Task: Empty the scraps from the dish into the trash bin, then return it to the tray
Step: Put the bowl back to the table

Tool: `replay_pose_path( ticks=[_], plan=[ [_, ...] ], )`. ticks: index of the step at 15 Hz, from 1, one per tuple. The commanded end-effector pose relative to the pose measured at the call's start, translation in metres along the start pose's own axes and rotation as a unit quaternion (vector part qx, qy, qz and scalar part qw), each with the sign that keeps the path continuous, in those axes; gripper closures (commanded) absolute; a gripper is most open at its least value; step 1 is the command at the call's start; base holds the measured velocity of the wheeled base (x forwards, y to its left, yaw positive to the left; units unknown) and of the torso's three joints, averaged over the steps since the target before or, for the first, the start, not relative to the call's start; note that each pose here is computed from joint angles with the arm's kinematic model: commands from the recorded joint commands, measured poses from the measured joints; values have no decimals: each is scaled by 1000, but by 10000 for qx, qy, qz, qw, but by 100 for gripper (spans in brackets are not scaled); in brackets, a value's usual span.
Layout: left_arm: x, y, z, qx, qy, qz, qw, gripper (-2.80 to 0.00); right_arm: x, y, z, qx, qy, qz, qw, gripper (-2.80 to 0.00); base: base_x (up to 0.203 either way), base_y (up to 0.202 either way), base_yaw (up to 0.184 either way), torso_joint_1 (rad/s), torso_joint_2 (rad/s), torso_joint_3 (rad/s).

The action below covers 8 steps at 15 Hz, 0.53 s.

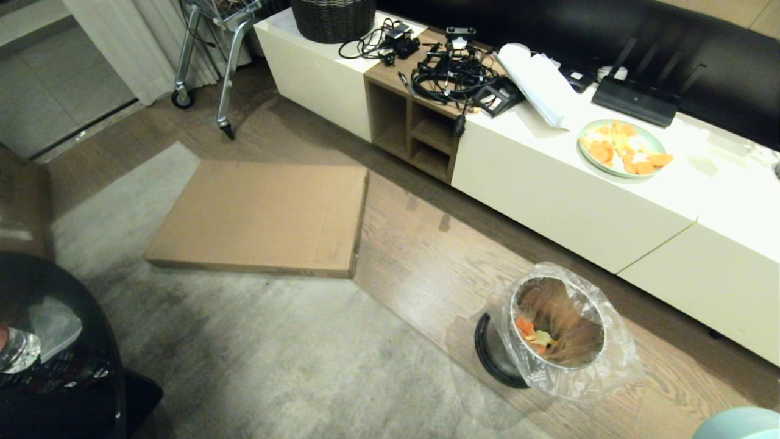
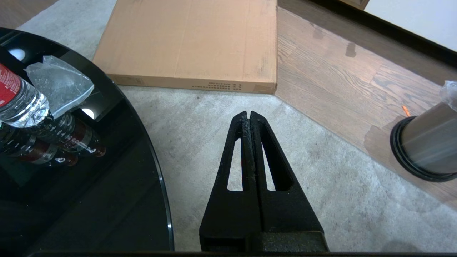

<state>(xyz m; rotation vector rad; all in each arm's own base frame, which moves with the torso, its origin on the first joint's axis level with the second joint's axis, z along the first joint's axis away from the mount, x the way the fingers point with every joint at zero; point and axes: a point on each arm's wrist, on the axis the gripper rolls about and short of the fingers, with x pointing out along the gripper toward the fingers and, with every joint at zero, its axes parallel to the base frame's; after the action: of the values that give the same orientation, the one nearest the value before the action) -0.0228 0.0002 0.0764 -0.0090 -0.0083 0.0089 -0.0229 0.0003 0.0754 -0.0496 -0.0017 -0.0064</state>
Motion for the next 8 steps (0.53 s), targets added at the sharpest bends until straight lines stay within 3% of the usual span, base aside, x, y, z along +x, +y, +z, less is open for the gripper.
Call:
replay_pose_path(
  ticks=[1, 8],
  plan=[
    [0, 0, 0, -1, -5, 1, 10000, 0, 0, 0, 0, -5, 9, 2, 10000, 0, 0, 0, 0, 0, 0, 0],
    [0, 0, 0, -1, -5, 1, 10000, 0, 0, 0, 0, 3, 9, 2, 10000, 0, 0, 0, 0, 0, 0, 0]
  ],
)
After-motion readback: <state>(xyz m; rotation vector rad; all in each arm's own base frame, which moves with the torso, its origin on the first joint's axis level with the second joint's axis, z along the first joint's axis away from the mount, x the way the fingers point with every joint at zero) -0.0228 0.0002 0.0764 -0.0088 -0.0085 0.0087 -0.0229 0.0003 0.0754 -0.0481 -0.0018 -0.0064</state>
